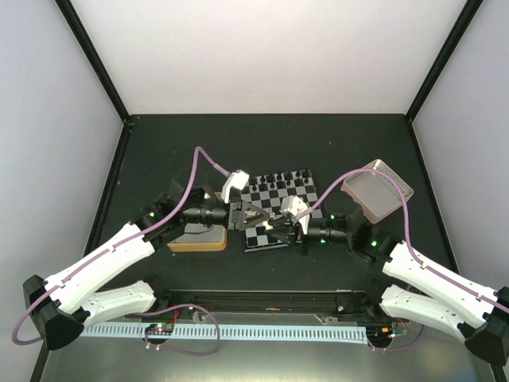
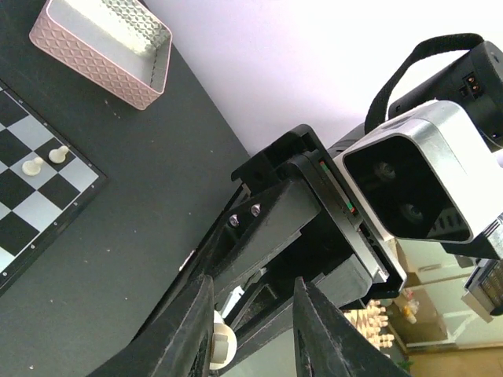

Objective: Set up the chess pieces on the board
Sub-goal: Place the chess piece on the chessboard.

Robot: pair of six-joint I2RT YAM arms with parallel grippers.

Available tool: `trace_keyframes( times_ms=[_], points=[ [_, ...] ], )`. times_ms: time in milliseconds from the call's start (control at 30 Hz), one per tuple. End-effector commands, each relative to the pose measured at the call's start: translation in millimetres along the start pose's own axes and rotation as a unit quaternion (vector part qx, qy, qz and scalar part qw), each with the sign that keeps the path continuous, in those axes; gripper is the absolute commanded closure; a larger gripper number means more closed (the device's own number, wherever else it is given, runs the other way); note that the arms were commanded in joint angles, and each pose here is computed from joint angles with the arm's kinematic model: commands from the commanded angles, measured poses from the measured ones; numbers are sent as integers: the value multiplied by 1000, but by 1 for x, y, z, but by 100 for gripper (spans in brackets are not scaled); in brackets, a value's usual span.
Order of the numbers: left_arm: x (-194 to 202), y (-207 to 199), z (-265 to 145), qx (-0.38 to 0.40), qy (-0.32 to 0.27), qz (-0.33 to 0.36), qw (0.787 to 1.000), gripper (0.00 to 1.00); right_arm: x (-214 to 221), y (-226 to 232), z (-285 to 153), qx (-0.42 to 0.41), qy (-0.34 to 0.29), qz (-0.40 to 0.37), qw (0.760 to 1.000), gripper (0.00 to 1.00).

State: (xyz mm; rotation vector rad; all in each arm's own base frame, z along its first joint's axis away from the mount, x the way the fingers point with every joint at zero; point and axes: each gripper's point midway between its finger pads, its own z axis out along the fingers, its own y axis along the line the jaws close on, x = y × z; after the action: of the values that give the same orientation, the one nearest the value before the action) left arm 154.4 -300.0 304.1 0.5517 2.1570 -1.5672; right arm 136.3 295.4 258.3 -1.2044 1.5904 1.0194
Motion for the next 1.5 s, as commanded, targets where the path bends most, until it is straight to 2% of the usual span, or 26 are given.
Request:
trace_keyframes(
  times_ms=[0,33,133,200,267,433,600,700,767,800,900,967,1000,1100,1167,1367,1467],
  points=[
    [6,-10,0,19,29,17,999,71,-21,-1,-2,4,-27,-20,999,90],
    [7,-8,1,15,30,18,999,69,-21,-2,-2,7,-27,-19,999,90],
    [8,0,3,-1,31,19,999,55,-20,-4,-2,14,-26,-18,999,90],
    [7,6,4,-15,28,19,999,51,-19,-5,-2,17,-26,-17,999,90],
    [8,12,5,-25,28,17,999,52,-20,-6,-3,21,-29,-17,999,90],
    [10,22,8,-44,34,10,998,61,-19,-8,-3,26,-30,-15,999,90],
    [11,22,8,-42,39,10,998,86,-14,-10,0,28,-22,-10,999,90],
    [12,23,8,-42,42,15,998,96,-13,-12,1,32,-18,-3,999,89],
    [13,23,9,-39,45,21,998,98,-12,-16,1,43,-13,13,999,81],
    [14,23,9,-40,47,25,998,99,-12,-19,1,51,-8,26,998,74],
    [13,31,9,-59,42,39,997,98,-5,-29,-2,85,12,74,994,44],
    [8,46,7,-101,28,48,993,98,2,-36,-9,114,24,115,987,32],
    [4,56,6,-128,19,52,990,98,7,-38,-14,129,34,137,982,29],
    [-5,89,1,-215,-3,52,975,98,20,-48,-35,192,55,213,957,25],
    [-9,100,4,-241,-10,62,969,98,27,-56,-51,238,54,258,935,25],
    [-13,119,24,-294,4,78,953,98,67,-93,-118,454,71,387,800,25],
    [-4,130,41,-320,25,96,942,99,85,-97,-126,488,63,418,764,25]
  ],
)
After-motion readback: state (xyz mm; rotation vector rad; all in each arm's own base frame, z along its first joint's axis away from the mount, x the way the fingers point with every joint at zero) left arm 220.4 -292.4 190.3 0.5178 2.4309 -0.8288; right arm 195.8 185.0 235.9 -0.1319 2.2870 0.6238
